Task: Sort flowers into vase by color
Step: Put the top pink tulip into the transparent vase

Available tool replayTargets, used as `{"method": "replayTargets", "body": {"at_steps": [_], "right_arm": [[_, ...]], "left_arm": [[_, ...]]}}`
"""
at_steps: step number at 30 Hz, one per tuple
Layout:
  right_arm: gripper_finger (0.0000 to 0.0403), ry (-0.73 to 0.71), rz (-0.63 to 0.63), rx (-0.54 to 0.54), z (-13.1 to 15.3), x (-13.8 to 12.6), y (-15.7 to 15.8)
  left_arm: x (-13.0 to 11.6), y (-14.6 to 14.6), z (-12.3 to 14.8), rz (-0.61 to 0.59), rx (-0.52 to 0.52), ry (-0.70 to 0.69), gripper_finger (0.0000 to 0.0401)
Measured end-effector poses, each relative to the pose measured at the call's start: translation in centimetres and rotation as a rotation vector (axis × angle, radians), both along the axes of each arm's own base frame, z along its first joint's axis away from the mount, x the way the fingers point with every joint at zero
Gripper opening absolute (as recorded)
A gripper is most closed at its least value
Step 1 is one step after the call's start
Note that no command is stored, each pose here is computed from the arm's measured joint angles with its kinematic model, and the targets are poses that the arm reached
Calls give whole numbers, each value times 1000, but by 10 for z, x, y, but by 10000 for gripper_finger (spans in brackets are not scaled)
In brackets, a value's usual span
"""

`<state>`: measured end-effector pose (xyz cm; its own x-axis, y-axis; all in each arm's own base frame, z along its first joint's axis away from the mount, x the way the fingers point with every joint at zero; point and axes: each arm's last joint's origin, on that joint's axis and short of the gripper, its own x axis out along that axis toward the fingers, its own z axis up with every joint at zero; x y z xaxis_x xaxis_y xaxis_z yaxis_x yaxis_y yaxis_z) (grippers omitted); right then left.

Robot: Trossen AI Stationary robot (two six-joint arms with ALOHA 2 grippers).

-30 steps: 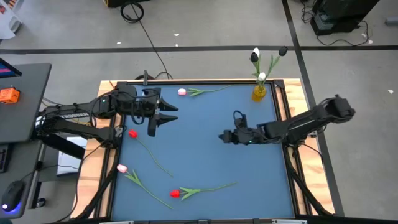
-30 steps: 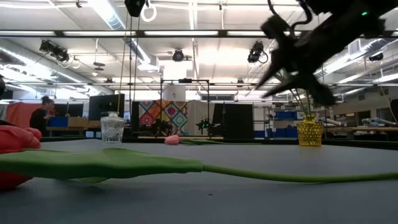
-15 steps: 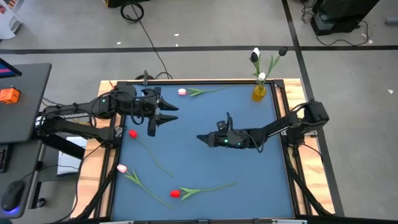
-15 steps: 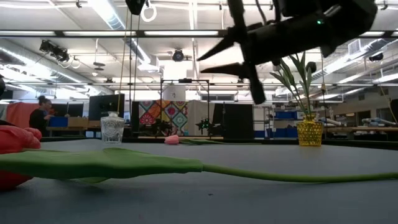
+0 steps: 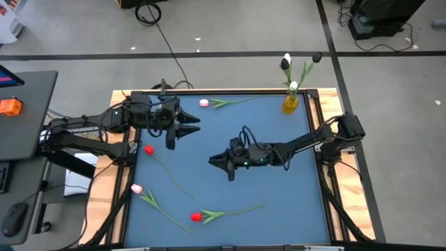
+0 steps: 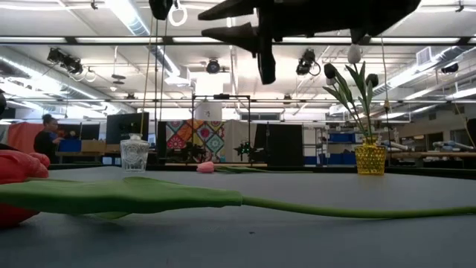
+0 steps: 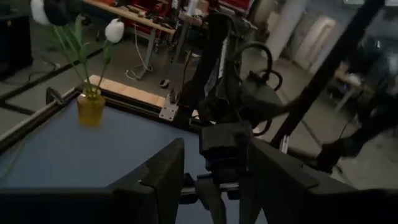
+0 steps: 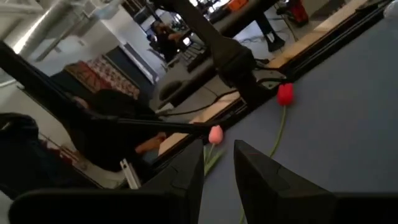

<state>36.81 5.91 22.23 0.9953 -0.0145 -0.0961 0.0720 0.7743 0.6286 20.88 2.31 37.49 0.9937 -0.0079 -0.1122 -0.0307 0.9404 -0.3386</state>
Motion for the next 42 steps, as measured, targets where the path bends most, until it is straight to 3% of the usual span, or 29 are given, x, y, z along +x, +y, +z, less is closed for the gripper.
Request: {"method": "replayTargets", "body": {"at_steps": [4,12,20,23,27,31,42], "right_arm": [[97,62,12,-66,8,-8,1],[97,339,51,-192,0,-27,-2],[97,281,208,-394,9,-24,2],[97,318,137,-410,15,-22,0],[96,479,18,-360,23,-23,-4],[96,596,-43,-379,30,-32,-8],[95,785,-126,-391,49,-70,-42]], "left_arm": [[0,1,1,33,-42,-12,183],[0,4,5,89,-32,-54,183],[5,4,3,90,-12,-46,183],[13,6,-4,89,-10,-8,183],[28,8,-14,95,-60,32,183],[40,7,-25,116,-92,75,183],[37,-2,-23,224,-8,78,157]]}}
